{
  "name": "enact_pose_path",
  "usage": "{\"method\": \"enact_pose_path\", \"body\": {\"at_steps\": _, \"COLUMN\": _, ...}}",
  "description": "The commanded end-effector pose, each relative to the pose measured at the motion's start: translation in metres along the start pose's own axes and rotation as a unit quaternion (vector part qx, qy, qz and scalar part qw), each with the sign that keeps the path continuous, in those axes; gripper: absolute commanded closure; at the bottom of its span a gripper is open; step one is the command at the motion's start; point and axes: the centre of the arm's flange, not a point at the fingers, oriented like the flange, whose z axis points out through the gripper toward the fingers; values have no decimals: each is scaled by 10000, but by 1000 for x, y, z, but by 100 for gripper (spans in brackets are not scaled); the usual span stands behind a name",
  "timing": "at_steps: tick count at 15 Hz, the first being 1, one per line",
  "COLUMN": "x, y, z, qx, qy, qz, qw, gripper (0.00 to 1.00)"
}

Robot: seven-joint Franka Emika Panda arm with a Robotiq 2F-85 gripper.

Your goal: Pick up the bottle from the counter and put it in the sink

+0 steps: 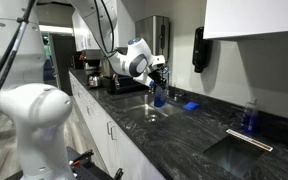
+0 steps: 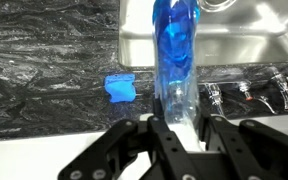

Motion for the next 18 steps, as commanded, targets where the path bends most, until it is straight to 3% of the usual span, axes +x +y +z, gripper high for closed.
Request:
{"method": "enact_pose_path", "body": {"at_steps": 1, "x": 0, "y": 0, "z": 0, "qx": 0, "qy": 0, "qz": 0, "qw": 10000, "gripper": 67}}
{"method": "enact_pose_path", "body": {"at_steps": 3, "x": 0, "y": 0, "z": 0, "qx": 0, "qy": 2, "qz": 0, "qw": 10000, "gripper": 67}}
{"method": "enact_pose_path", "body": {"at_steps": 4, "x": -3, "y": -5, "z": 0, "qx": 106, "qy": 7, "qz": -32, "qw": 9999, "gripper": 92}}
{"method": "enact_pose_path", "body": {"at_steps": 13, "x": -56, "y": -79, "z": 17, "qx": 876, "qy": 241, "qz": -820, "qw": 9925, "gripper": 92}}
{"method": "enact_pose_path", "body": {"at_steps": 18, "x": -61, "y": -76, "z": 41, "qx": 794, "qy": 490, "qz": -922, "qw": 9914, "gripper": 92}}
